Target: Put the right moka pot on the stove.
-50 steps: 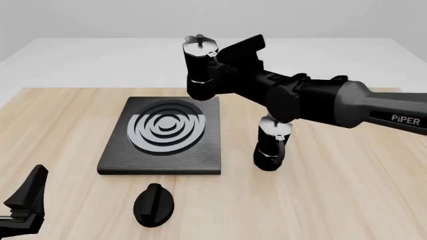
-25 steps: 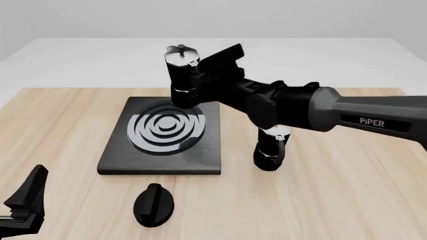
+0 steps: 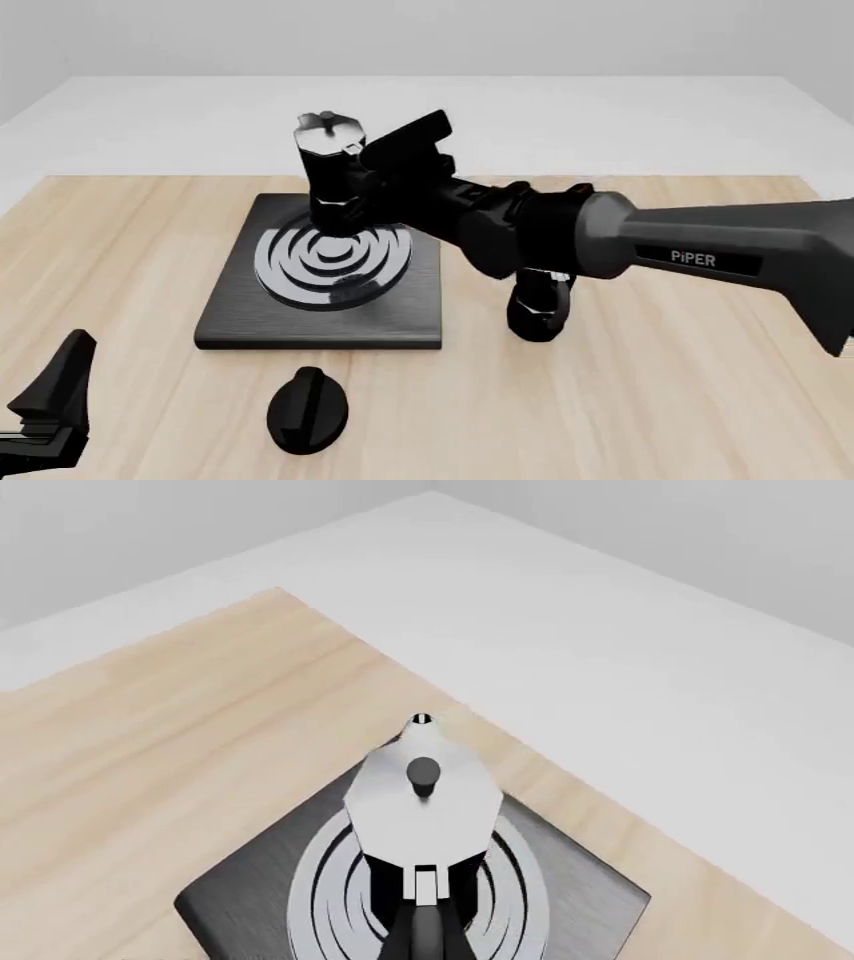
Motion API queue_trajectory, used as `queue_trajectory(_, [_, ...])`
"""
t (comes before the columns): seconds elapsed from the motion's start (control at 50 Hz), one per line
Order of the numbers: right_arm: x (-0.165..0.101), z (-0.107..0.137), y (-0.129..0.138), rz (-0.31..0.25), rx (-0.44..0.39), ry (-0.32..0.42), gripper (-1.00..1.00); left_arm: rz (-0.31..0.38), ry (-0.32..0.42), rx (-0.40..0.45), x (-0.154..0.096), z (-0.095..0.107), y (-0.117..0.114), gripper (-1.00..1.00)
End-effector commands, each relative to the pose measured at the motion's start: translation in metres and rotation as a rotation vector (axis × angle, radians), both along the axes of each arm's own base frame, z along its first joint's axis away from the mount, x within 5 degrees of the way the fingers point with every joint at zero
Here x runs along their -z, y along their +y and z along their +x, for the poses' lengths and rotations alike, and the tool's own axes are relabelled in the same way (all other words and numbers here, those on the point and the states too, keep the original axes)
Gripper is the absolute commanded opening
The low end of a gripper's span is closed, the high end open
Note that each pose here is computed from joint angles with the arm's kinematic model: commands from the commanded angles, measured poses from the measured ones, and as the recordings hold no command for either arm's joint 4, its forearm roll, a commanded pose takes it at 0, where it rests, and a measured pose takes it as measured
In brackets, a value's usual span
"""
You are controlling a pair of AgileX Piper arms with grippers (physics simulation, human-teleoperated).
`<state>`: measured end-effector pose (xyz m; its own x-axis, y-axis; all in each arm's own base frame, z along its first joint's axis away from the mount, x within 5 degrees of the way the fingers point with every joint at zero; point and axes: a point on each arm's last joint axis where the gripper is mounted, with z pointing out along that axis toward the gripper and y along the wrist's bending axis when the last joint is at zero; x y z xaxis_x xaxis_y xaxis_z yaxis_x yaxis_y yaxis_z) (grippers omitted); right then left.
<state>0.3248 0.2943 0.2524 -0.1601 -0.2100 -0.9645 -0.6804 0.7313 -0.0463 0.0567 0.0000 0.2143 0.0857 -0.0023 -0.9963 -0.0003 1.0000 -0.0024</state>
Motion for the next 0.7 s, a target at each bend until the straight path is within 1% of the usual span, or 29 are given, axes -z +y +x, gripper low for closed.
queue_trajectory(0.02, [-0.002, 0.001, 0.013, 0.036, -0.018, -0.028, -1.00, 0.000, 0.000, 0.000, 0.000, 0.000, 0.000, 1.00])
queue_trajectory(0.24, [0.005, 0.007, 0.023, 0.044, -0.023, -0.029, -1.00, 0.000, 0.000, 0.000, 0.000, 0.000, 0.000, 1.00])
queue_trajectory(0.46, [0.019, 0.012, 0.030, 0.052, -0.025, -0.025, -1.00, 0.000, 0.000, 0.000, 0.000, 0.000, 0.000, 1.00])
queue_trajectory(0.6, [0.029, 0.024, 0.032, 0.055, -0.010, -0.019, -1.00, 0.000, 0.000, 0.000, 0.000, 0.000, 0.000, 1.00])
queue_trajectory(0.7, [0.033, 0.027, 0.033, 0.061, -0.005, -0.017, -1.00, 0.000, 0.000, 0.000, 0.000, 0.000, 0.000, 1.00])
